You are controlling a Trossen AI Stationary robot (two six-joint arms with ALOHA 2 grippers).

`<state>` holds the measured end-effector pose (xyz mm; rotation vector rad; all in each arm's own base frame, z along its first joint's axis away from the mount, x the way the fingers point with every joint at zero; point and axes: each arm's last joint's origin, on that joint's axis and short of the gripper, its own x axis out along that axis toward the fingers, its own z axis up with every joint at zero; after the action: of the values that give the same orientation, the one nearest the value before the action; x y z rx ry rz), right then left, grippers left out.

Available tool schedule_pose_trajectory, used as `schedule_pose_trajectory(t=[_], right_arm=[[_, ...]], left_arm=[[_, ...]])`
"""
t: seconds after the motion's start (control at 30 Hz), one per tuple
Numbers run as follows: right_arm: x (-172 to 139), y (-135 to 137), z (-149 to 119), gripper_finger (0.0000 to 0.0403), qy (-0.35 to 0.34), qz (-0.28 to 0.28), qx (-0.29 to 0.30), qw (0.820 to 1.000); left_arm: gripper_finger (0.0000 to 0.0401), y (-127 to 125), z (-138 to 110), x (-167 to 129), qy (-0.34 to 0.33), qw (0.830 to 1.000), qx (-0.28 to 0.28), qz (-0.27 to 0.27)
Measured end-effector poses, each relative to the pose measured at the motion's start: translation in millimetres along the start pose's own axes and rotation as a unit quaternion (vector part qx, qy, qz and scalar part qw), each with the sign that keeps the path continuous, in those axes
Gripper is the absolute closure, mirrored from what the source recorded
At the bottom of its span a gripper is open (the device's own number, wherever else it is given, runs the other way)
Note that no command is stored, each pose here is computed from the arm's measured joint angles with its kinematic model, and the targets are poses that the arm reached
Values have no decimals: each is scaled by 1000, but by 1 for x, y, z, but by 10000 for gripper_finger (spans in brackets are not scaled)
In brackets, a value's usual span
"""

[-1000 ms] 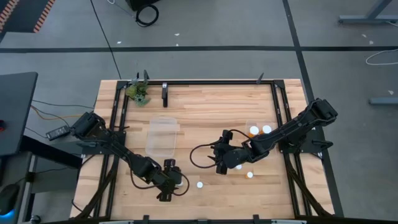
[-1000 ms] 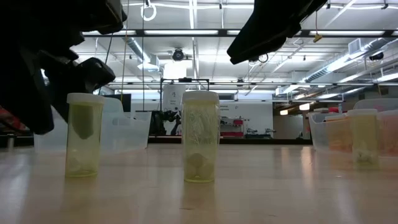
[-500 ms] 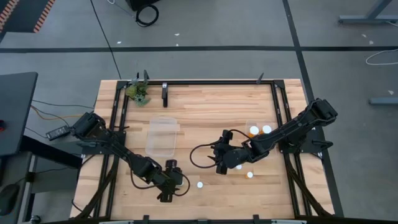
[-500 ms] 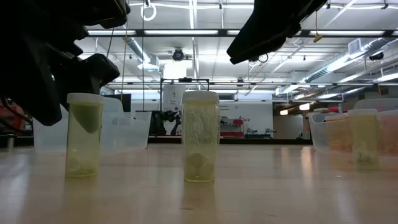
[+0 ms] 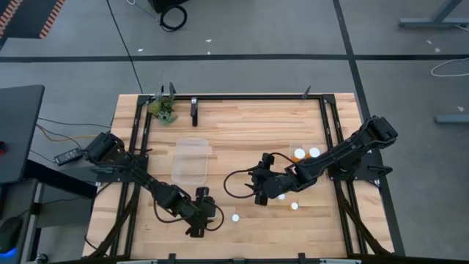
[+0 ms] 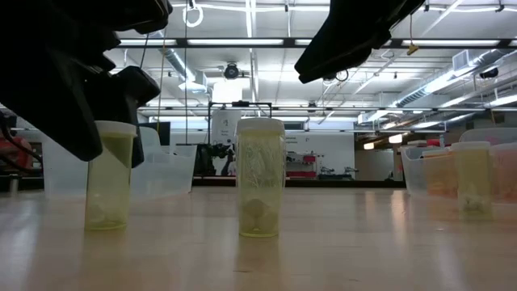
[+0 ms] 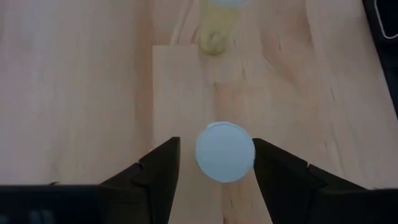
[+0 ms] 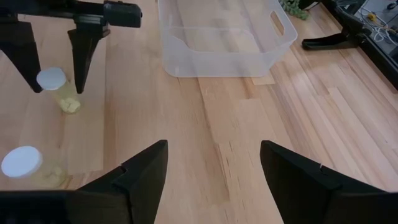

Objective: Pick and place medicine bottles into bin by pill shape (circle, oval)
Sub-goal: Put the bottom left yellow pill bottle into the left transparent bin

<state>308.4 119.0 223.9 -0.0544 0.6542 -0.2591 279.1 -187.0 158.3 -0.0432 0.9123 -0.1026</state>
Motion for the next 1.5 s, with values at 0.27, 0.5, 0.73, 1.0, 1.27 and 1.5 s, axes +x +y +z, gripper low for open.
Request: schedule_pose_trajectory(t=[0.27, 0.5, 0.73, 1.0, 1.27, 1.5], right_arm=[[0, 0, 0, 140, 0, 0, 0, 1000], [0, 0, 0, 140, 0, 0, 0, 1000], [0, 0, 0, 140, 0, 0, 0, 1000], [0, 0, 0, 140, 0, 0, 0, 1000], [0, 0, 0, 140, 0, 0, 0, 1000], [0, 0, 0, 140, 0, 0, 3, 1000]], left_arm=[[219, 0, 0, 0, -1, 1000, 0, 2], [244, 0, 0, 0, -1, 1000, 0, 2], [270, 0, 0, 0, -1, 1000, 0, 2], [271, 0, 0, 0, -1, 1000, 0, 2], [277, 0, 0, 0, 0, 1000, 0, 2], [277, 0, 0, 0, 1, 1000, 0, -1]])
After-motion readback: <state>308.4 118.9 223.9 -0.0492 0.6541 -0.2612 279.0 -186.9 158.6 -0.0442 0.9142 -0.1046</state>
